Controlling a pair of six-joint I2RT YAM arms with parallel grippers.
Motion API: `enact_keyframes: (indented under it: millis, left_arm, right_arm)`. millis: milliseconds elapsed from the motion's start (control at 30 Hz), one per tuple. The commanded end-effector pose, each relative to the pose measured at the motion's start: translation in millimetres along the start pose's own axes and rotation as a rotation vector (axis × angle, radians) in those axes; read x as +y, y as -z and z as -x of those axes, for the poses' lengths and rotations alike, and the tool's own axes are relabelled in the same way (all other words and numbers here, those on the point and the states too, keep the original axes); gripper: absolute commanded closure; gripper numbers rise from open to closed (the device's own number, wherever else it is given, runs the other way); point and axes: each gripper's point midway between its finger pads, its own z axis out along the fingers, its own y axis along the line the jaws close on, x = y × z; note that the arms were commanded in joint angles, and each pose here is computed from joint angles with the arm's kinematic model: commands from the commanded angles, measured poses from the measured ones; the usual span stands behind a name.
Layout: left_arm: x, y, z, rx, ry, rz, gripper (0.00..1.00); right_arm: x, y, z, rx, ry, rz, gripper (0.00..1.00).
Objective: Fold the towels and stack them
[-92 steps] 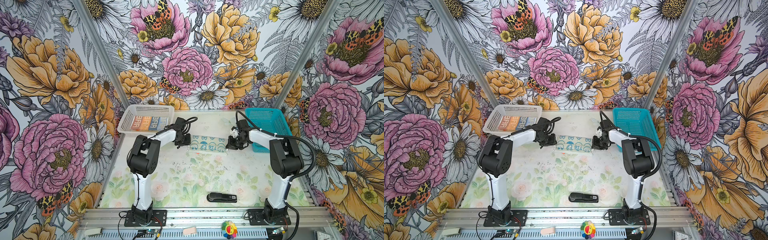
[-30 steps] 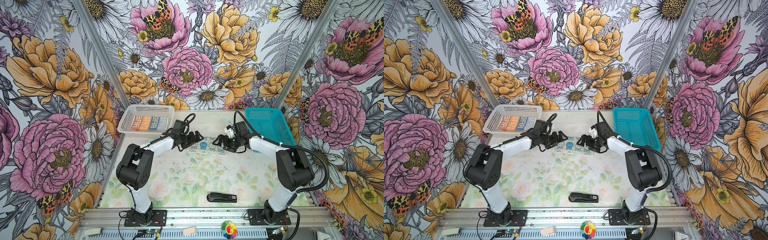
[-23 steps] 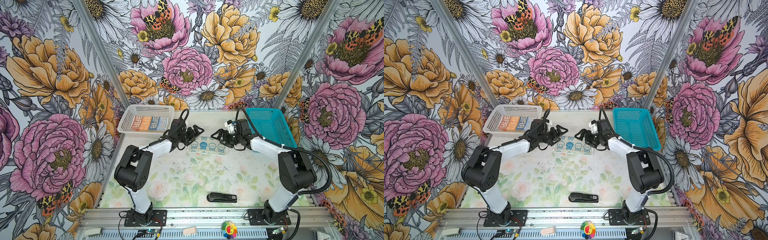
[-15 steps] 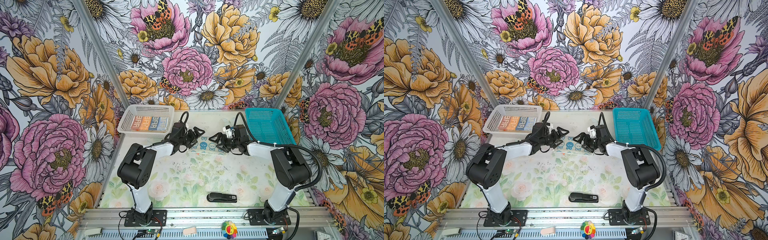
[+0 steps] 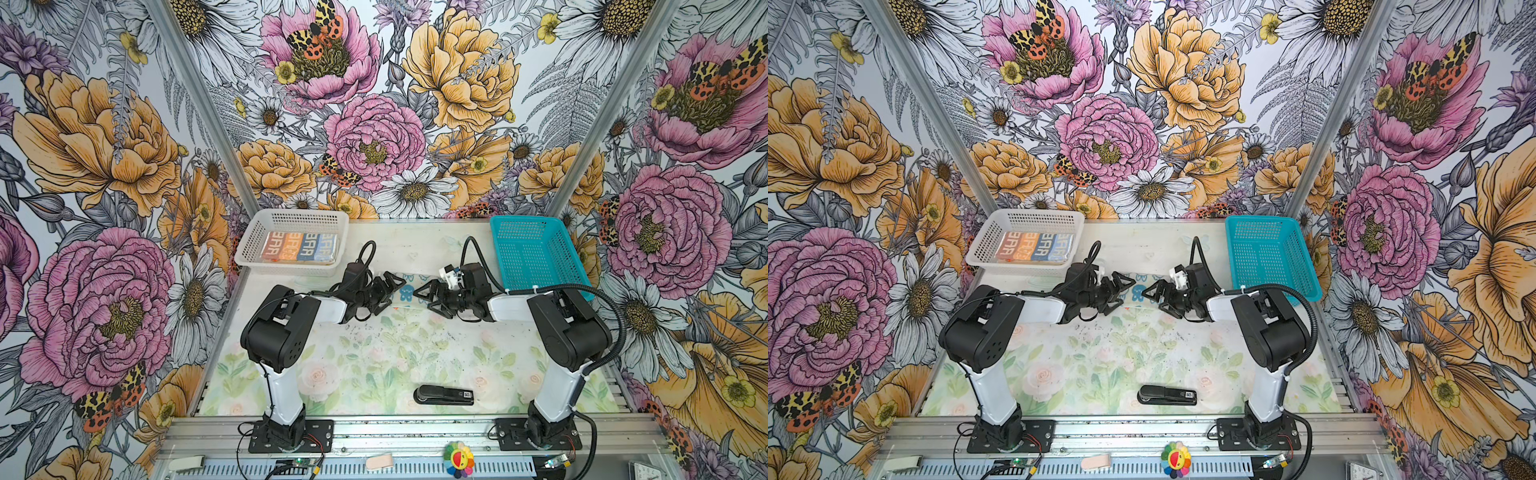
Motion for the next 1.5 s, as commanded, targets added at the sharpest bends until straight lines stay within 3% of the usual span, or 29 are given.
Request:
enact_keyframes:
  millis: [0,333,633,767,1000,1233,1467]
  left_arm:
    - [18,2,-6,0.02,0.015,0.031,0.01]
    - [11,3,-6,0.025,-0.006,0.022,0.01]
    - [-108,30,36,-0.035,-0.136,-0.161,0.01]
    - [-124,29,62,-0.061,-0.108,-0.199,0.01]
    - [-108,3,84,-0.077,-0.015,-0.23,0.01]
    - [-92,-28,83,-0.045,-0.018,-0.208,0.01]
    - [-41,-47,79,-0.019,-0.019,-0.104,0.01]
  right_arm:
    - [-36,6,-7,0.002,-0.022,-0.117,0.01]
    - [-56,47,8,-0.031,-0.013,-0.218,0.01]
    - [27,70,67,-0.159,0.067,-0.096,0.01]
    - [40,66,99,-0.206,0.05,-0.085,0.01]
    - [37,38,129,-0.227,-0.006,-0.039,0.01]
    - [19,2,118,-0.139,-0.007,-0.046,0.01]
    - [-19,-8,110,-0.101,-0.028,-0.089,0.01]
